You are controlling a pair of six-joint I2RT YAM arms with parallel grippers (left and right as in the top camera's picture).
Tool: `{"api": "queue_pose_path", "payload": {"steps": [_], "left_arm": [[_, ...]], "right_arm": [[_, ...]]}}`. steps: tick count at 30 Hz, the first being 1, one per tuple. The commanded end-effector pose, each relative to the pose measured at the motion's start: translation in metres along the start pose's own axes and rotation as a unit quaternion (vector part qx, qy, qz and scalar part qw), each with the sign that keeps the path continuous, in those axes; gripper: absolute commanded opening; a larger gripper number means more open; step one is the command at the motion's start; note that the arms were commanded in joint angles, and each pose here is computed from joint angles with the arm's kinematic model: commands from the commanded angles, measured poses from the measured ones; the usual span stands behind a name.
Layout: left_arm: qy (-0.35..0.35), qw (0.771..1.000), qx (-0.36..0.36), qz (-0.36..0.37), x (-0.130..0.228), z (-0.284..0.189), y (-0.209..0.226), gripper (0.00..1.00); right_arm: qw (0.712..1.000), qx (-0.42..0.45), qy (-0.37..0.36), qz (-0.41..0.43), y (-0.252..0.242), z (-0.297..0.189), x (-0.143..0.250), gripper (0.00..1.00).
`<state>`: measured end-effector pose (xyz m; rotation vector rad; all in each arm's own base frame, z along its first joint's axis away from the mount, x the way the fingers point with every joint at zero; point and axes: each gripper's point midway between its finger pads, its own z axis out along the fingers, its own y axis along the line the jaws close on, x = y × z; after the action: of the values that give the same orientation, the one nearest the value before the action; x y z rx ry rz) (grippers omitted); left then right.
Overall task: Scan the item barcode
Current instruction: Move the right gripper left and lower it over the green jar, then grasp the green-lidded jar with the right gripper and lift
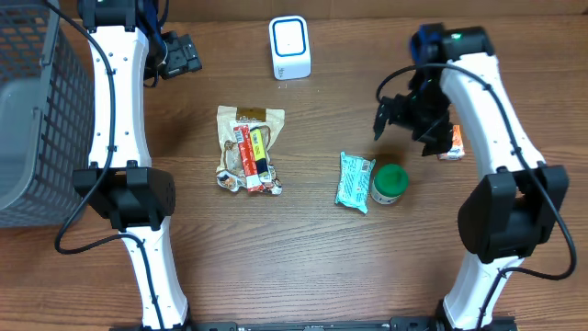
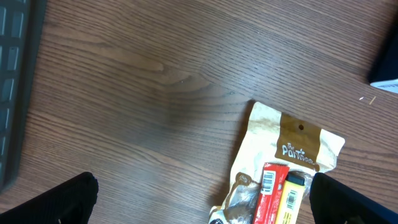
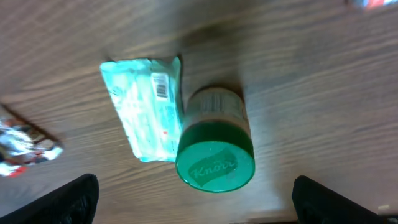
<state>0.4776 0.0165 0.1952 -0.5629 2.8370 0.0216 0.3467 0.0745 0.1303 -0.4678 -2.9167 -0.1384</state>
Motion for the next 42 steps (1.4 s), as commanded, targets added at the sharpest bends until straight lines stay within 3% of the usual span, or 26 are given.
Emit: {"api": "queue_pose_path", "payload": {"steps": [1,16,23,25,31,38,42], "left_arm": [[0.005,1.000,0.003,-0.005,0.002,0.003,-0.004,1.00],[0.005,1.000,0.003,-0.005,0.002,0.003,-0.004,1.00],[0.005,1.000,0.003,-0.005,0.002,0.003,-0.004,1.00],[0.005,1.000,0.003,-0.005,0.002,0.003,-0.004,1.00],[0.005,1.000,0.003,-0.005,0.002,0.003,-0.004,0.99],[0.005,1.000,0.003,-0.005,0.002,0.003,-0.005,1.00],[0.005,1.000,0.003,-0.005,0.002,0.003,-0.005,1.00]], "right_arm": [[0.999,0.034,0.011,0.024,-0.010,0.017,0.005,1.00],[0.995,0.062,0.077,0.033,-0.019,0.073,0.036,1.00],[0.996,0.057,0.063,0.020,-0.010,0.084,0.034,0.99],[0.997,0.053,0.055,0.018,-0.008,0.085,0.030,0.96],[0.997,0.051,0.046,0.015,-0.007,0.086,0.026,0.64],[0.999,0.041,0.016,0.011,-0.002,0.087,0.011,0.63],[0.999,0.034,-0.033,0.006,0.004,0.087,-0.012,0.57]]}}
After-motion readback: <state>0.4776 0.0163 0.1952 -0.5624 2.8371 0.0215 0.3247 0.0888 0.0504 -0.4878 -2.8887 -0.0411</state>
